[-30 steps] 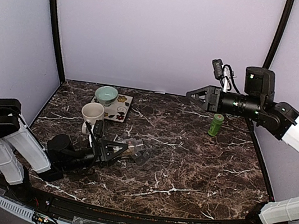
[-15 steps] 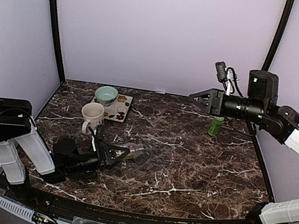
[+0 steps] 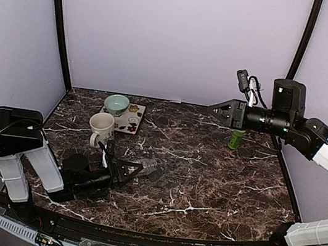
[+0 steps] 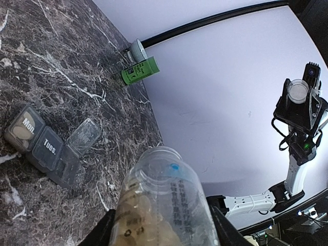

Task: Sort the pills into containers
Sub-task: Pour the pill into the compartment of the pill container.

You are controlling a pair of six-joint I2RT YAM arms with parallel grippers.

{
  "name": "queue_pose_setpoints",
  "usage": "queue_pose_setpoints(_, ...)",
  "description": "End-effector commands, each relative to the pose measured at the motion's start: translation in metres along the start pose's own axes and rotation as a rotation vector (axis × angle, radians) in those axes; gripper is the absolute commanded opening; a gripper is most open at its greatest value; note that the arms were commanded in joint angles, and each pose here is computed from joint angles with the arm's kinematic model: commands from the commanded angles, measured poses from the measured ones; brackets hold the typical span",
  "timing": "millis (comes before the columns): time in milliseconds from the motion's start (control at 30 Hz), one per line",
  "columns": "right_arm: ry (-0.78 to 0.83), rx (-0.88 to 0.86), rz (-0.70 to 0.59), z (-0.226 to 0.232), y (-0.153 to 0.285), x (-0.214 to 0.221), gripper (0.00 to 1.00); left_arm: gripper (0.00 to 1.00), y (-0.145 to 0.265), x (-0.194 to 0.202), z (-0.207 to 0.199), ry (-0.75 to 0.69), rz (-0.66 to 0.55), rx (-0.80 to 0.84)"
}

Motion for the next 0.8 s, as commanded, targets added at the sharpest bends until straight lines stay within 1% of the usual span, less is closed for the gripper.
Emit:
queue_pose_setpoints(0,0.009,-0.016,-0.055,0.004,0.004,-0.011,0.36,0.0,0.001,-0.019,-0.03,0.015,-0.077,0.133)
queue_pose_setpoints(367,0.009,-0.016,-0.038,0.0,-0.004,-0.008,0.36,0.0,-0.002,-0.025,-0.016,0.025,-0.076,0.102)
queue_pose_setpoints(767,0.009,-0.019,-0.026,-0.004,-0.014,-0.008,0.36,0.0,-0.012,-0.027,-0.002,0.05,-0.04,0.088)
Point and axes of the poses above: each gripper's point midway between its finger pads, its own y axis back along the fingers, its own z axis along the line the jaws close on, x = y × z, the point moved 1 cm from there along y, back along the fingers, and after that the axes turned 2 degrees about y, right-handed, at the moved point
